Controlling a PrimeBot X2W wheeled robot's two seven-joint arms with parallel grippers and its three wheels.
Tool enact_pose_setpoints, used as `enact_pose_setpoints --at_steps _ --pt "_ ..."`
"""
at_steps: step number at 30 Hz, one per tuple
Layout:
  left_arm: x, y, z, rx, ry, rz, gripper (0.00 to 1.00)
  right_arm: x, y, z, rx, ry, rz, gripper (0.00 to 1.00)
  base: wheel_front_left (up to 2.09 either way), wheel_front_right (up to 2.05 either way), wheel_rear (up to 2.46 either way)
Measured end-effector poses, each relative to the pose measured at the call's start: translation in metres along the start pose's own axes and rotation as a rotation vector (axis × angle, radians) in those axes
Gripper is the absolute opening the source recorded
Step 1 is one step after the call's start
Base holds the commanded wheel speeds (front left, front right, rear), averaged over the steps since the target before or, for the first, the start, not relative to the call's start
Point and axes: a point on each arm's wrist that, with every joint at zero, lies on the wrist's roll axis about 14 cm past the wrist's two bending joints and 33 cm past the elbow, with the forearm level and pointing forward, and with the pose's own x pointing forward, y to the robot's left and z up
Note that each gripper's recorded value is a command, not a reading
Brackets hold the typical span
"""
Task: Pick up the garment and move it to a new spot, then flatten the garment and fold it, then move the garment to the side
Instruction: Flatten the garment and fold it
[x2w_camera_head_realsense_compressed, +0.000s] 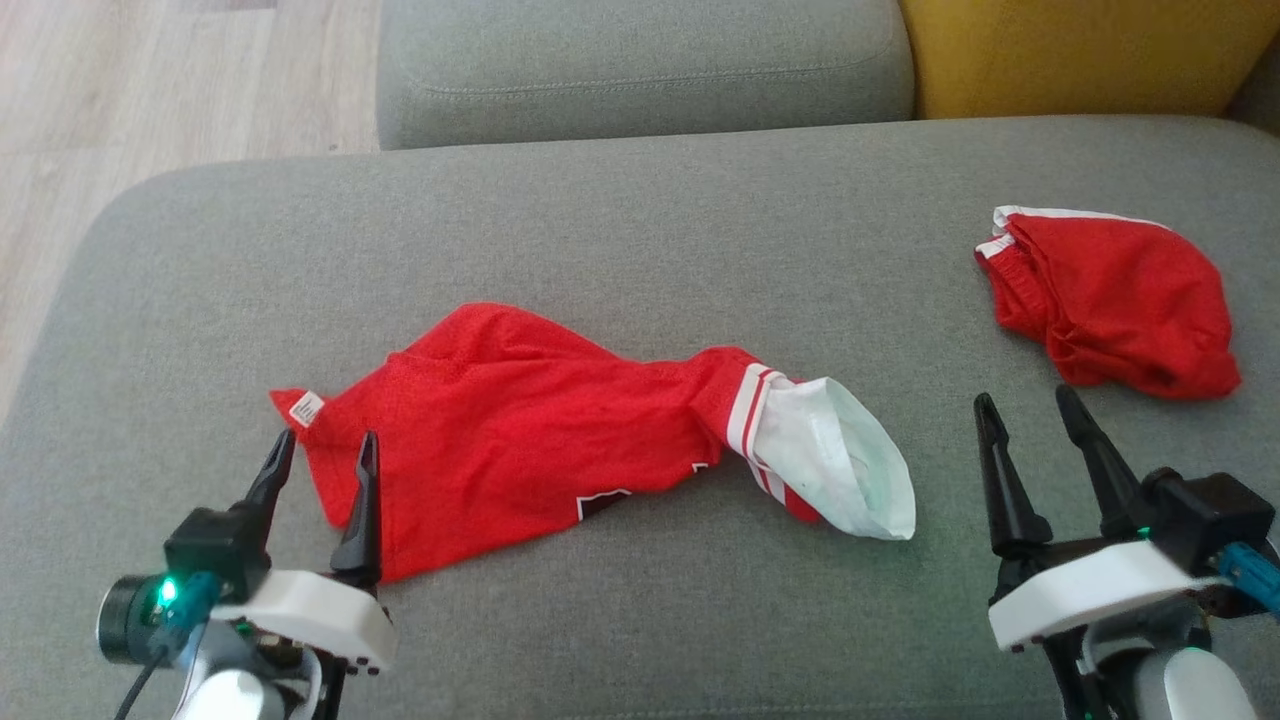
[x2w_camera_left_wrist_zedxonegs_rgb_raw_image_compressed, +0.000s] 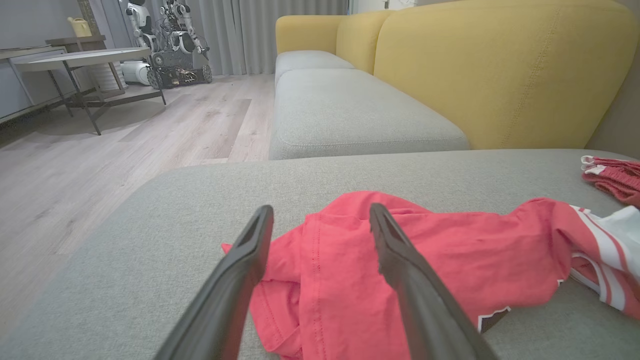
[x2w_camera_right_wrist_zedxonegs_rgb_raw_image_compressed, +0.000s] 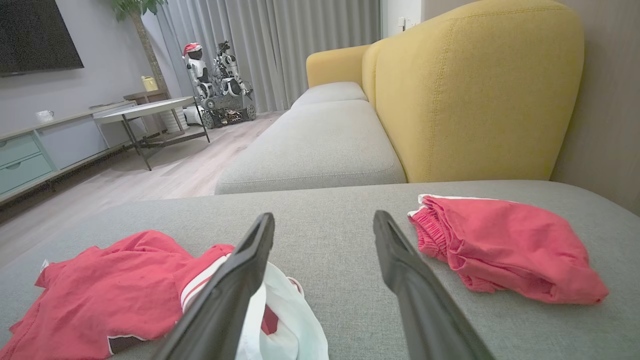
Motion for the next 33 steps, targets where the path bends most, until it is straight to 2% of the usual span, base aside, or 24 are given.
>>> enact_pose_setpoints --at_steps 4,8,15,18,20,25,33 --pt "0.001 -0.002 -0.003 -0.002 0.009 -0.007 1.0 0.001 0.0 -0.002 0.001 0.006 0.0 1.0 0.0 0.0 0.0" --pt "0.007 -0.013 -0.013 -0.043 0.057 -0.065 1.0 0.005 -0.001 -0.009 0.005 0.028 -0.002 1.0 0.0 0.0 0.0" --pt "0.062 -0.025 -0.029 -0.078 0.146 -0.153 1.0 0.022 -0.001 -0.023 0.013 0.072 0.006 1.0 0.0 0.0 0.0" --pt "0.076 -0.024 -0.041 -0.099 0.191 -0.149 1.0 0.029 -0.001 -0.024 0.012 0.073 0.011 1.0 0.0 0.0 0.0" --pt "0.088 -0.02 -0.065 -0.124 0.265 -0.137 1.0 0.033 -0.004 -0.029 0.014 0.083 0.004 1.0 0.0 0.0 0.0" --pt "0.101 -0.011 -0.102 -0.124 0.372 -0.112 1.0 0.033 -0.015 -0.039 0.019 0.105 -0.032 1.0 0.0 0.0 0.0" --pt "0.118 -0.008 -0.119 -0.155 0.409 -0.103 1.0 0.033 -0.027 -0.048 0.027 0.119 -0.065 1.0 0.0 0.0 0.0"
